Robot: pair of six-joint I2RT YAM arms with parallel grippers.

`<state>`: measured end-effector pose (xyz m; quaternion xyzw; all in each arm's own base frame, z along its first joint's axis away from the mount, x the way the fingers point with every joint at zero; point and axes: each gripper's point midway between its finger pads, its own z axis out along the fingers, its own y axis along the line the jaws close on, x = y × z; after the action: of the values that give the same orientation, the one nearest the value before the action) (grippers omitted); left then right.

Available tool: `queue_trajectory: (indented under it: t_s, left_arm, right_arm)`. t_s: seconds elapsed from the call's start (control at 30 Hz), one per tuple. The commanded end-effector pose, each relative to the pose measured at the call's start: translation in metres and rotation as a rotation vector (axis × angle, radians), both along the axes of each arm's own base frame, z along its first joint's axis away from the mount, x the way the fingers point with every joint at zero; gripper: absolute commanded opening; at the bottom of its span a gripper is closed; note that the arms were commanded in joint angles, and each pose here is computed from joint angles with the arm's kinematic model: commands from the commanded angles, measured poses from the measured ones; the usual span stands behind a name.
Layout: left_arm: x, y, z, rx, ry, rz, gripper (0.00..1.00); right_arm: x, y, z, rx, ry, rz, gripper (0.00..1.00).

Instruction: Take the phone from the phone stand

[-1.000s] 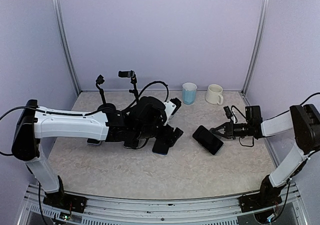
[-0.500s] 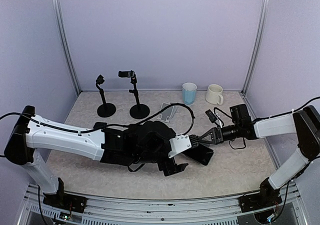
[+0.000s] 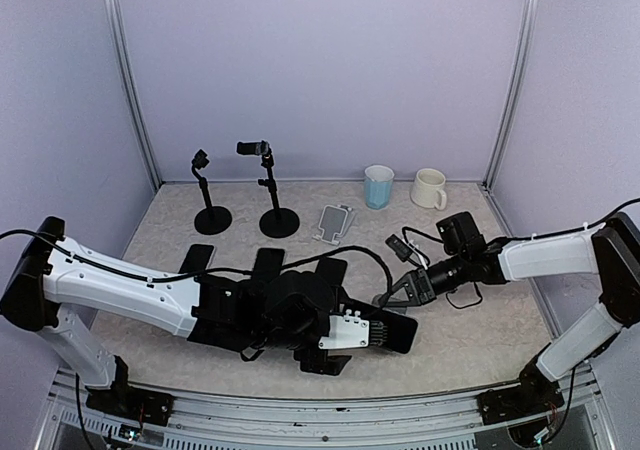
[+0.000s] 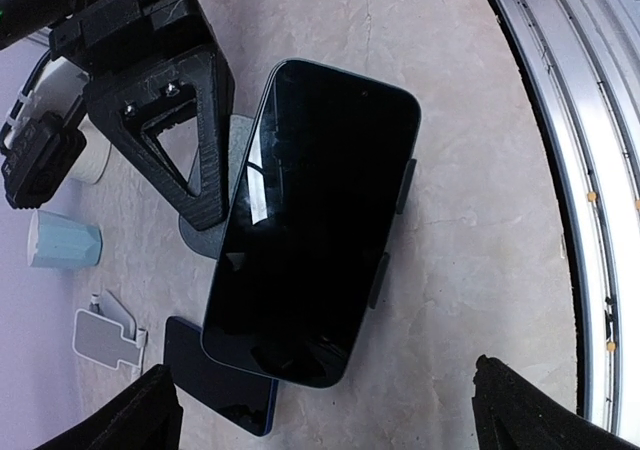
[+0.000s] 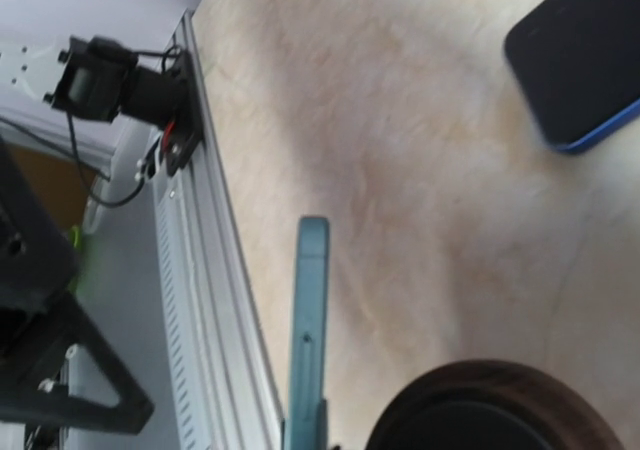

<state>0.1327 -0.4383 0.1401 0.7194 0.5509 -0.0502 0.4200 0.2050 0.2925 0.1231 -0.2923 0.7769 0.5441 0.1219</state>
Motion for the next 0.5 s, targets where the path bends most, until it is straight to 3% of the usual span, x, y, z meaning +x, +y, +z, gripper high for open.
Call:
queue_trajectory:
  t_s: [0.0,0.47]
  left_arm:
    - [-0.002,0.004,0.002,0.034,-0.048,-0.042,0.99]
    - [-0.002,0.0,-0.018,0.085,-0.044,-0.05,0.99]
  right_arm:
    - [-0.017,0.01,0.029,0.072,-0.019,0.085,0.0]
    - [-0.037,0.022,0.044,0.06,-0.027,0.148,0.0]
